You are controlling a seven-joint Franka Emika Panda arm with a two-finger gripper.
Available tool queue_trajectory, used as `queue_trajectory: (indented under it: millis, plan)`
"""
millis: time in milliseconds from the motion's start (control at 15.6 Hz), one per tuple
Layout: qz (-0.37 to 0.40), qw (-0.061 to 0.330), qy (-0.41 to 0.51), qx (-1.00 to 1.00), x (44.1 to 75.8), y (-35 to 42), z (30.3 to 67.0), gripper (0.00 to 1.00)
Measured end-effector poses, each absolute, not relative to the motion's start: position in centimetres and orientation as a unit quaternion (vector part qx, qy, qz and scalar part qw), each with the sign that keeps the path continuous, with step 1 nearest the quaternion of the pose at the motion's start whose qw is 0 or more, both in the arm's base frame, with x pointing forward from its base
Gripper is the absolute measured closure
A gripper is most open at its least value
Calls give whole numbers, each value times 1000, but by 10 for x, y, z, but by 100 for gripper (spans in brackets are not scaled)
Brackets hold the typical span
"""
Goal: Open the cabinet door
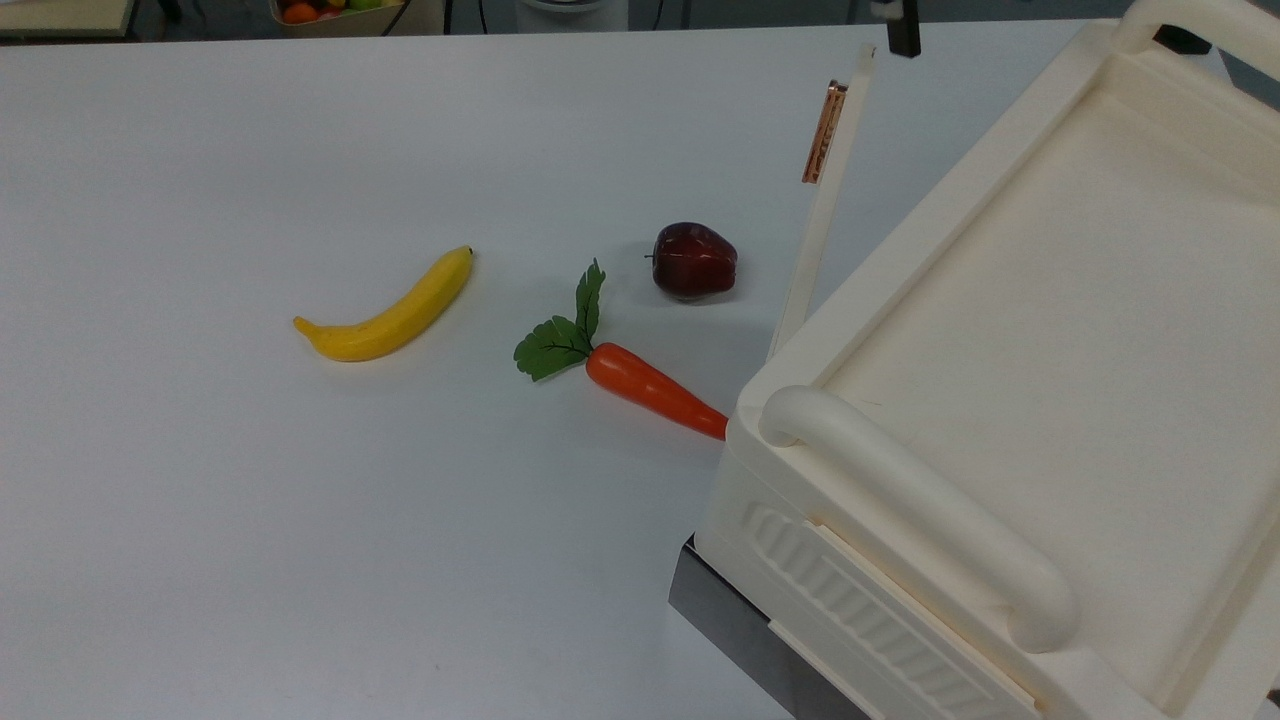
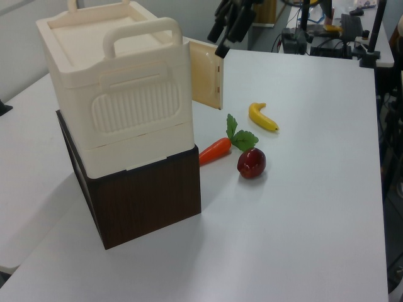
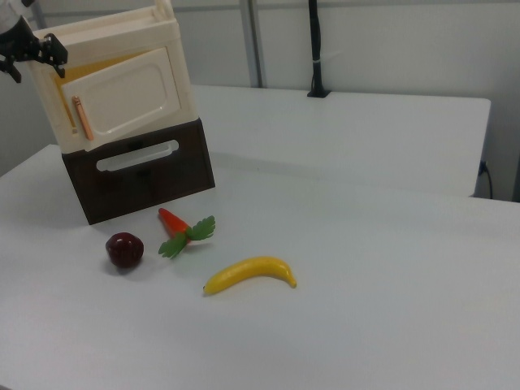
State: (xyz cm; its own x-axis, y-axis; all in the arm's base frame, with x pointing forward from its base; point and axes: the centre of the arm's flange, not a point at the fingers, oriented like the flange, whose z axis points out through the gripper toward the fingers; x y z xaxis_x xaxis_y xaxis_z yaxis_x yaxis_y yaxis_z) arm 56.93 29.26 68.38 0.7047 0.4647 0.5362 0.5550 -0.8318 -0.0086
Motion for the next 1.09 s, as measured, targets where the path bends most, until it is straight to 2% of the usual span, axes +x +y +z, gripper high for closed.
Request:
queue_trajectory:
  millis: [385, 834, 1091]
  plan:
    - [-257, 77, -258, -928, 588, 270, 670, 0]
    - [-268, 48, -185, -944, 622, 171, 675, 0]
    - [-269, 36, -163, -949, 629, 140, 675, 0]
